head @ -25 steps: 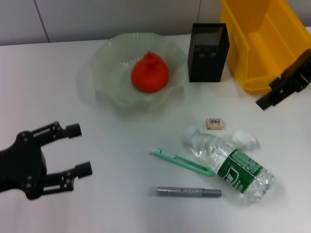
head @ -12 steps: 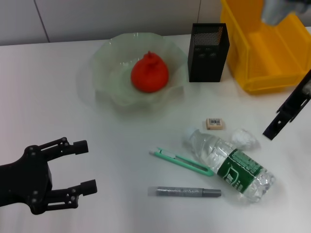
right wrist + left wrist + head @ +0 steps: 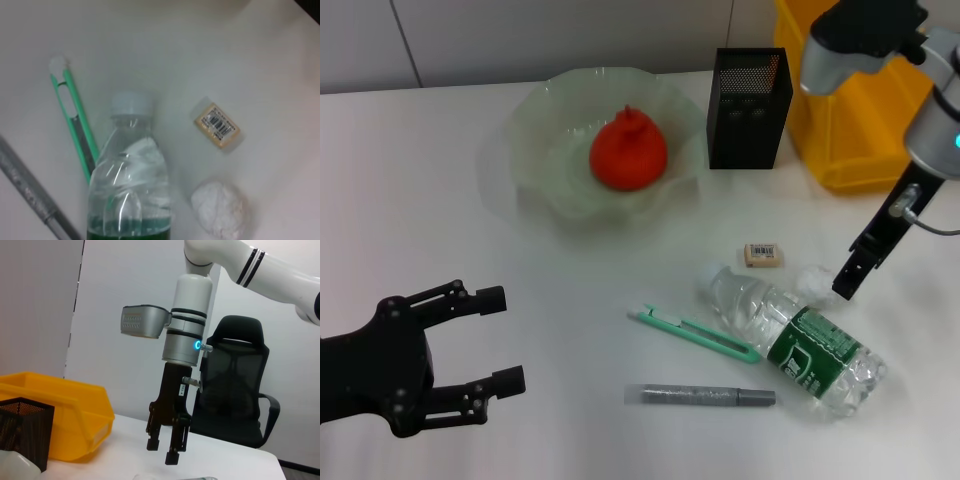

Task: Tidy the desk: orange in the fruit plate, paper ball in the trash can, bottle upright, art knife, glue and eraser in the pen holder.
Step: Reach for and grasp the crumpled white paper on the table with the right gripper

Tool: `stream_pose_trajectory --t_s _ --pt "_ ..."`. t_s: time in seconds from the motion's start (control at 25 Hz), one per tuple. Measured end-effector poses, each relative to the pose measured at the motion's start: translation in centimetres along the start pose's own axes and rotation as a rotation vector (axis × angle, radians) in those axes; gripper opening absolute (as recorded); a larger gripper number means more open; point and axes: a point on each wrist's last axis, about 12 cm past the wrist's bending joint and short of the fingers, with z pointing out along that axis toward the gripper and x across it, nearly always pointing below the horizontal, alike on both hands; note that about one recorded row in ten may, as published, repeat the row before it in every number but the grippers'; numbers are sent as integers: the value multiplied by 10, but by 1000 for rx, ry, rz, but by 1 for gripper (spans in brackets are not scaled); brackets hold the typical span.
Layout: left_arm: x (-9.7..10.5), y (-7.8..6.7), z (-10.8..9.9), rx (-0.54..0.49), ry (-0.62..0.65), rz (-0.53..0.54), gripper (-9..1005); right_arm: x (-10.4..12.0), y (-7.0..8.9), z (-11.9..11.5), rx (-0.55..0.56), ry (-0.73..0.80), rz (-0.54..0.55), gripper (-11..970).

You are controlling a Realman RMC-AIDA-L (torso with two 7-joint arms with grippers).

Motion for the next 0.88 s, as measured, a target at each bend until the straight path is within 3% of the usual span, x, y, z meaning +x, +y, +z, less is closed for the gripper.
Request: stream_pose_trajectory --t_s 0.88 --pt "12 -2 5 -9 39 0 841 -14 5 36 4 -22 -12 729"
